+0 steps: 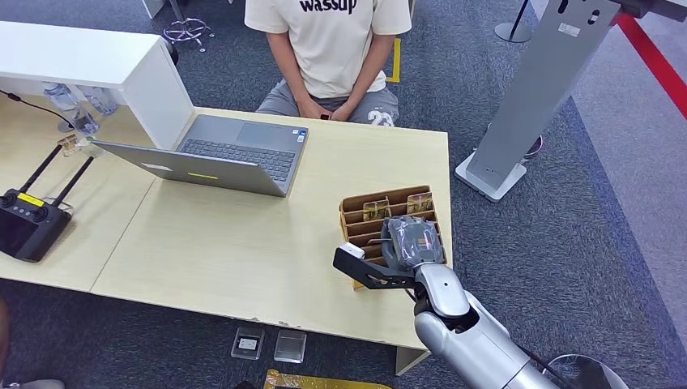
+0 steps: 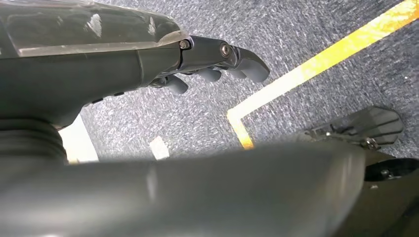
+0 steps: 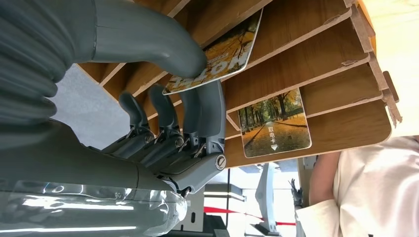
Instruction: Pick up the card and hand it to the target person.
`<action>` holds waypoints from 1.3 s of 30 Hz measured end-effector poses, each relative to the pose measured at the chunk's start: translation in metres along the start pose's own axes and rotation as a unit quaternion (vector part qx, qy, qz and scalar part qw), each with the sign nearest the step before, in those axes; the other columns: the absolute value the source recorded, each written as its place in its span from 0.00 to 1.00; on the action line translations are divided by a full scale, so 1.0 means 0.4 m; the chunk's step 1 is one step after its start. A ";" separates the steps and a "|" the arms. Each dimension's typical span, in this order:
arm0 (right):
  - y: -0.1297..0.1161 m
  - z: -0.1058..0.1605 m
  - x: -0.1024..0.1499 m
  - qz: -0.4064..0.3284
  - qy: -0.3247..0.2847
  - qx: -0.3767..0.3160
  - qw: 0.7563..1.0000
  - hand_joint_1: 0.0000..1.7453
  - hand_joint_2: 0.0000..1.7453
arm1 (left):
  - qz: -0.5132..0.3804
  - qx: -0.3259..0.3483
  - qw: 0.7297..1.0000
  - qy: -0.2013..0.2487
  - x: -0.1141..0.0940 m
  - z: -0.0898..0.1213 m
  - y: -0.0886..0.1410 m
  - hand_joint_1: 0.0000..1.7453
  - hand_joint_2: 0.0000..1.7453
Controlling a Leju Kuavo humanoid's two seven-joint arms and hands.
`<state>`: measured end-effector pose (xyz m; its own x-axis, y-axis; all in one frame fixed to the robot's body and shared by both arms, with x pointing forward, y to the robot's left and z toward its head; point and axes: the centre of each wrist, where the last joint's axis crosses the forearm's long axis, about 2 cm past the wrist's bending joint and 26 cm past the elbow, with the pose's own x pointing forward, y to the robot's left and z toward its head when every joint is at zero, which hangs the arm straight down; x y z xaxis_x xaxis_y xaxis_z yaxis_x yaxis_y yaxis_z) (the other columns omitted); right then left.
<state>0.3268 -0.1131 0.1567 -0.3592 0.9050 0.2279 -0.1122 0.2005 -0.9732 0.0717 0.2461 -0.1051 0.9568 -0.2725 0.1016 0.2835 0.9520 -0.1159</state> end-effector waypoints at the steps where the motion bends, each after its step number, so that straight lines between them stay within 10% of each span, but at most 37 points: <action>1: 0.000 0.000 0.000 0.000 0.000 0.000 1.000 0.88 1.00 | -0.001 -0.001 1.000 -0.001 0.000 0.000 0.000 0.00 1.00; 18: -0.018 0.001 0.000 -0.006 0.007 -0.021 1.000 0.88 1.00 | 0.001 -0.002 1.000 -0.006 -0.003 0.000 -0.001 0.00 1.00; 39: -0.254 0.033 0.021 -0.067 -0.057 -0.193 0.977 0.88 1.00 | 0.014 -0.002 1.000 -0.015 0.006 0.001 0.001 0.00 1.00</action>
<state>0.3229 -0.1309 0.2579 -0.4691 0.8177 0.3336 0.1846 0.4602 -0.8684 0.0743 0.2459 -0.1046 0.9619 -0.2420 0.1272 0.2573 0.9585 -0.1230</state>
